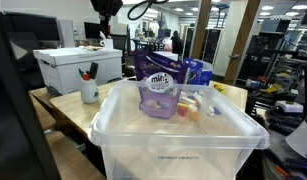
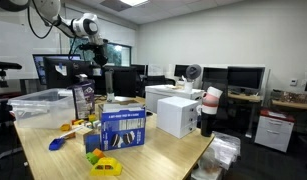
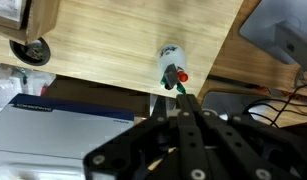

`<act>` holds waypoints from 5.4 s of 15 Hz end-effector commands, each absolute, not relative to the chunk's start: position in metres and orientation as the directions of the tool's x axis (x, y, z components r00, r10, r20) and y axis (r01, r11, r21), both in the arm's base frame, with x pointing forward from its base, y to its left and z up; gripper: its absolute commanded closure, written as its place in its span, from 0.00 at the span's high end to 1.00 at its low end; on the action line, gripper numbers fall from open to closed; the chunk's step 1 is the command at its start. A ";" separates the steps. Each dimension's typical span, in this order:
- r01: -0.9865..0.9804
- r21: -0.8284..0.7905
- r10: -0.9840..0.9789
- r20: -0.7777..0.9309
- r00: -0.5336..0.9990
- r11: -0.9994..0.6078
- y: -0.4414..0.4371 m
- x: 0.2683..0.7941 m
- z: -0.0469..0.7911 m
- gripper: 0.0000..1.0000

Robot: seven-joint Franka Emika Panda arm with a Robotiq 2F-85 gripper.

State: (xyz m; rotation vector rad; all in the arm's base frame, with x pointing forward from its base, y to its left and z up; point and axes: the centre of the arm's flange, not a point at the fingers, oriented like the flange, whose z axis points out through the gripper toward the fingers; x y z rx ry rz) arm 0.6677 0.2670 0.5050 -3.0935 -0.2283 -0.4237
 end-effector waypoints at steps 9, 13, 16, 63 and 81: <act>0.221 -0.112 0.213 0.082 0.974 -0.969 0.242 0.635 0.481 0.41; 0.224 -0.112 0.216 0.081 0.973 -0.968 0.245 0.635 0.479 0.51; 0.224 -0.112 0.216 0.081 0.973 -0.968 0.245 0.635 0.479 0.51; 0.258 0.089 0.251 -0.074 0.965 -0.962 0.195 0.609 0.371 0.53; 0.066 0.138 0.062 -0.036 0.997 -0.988 0.187 0.616 0.373 0.05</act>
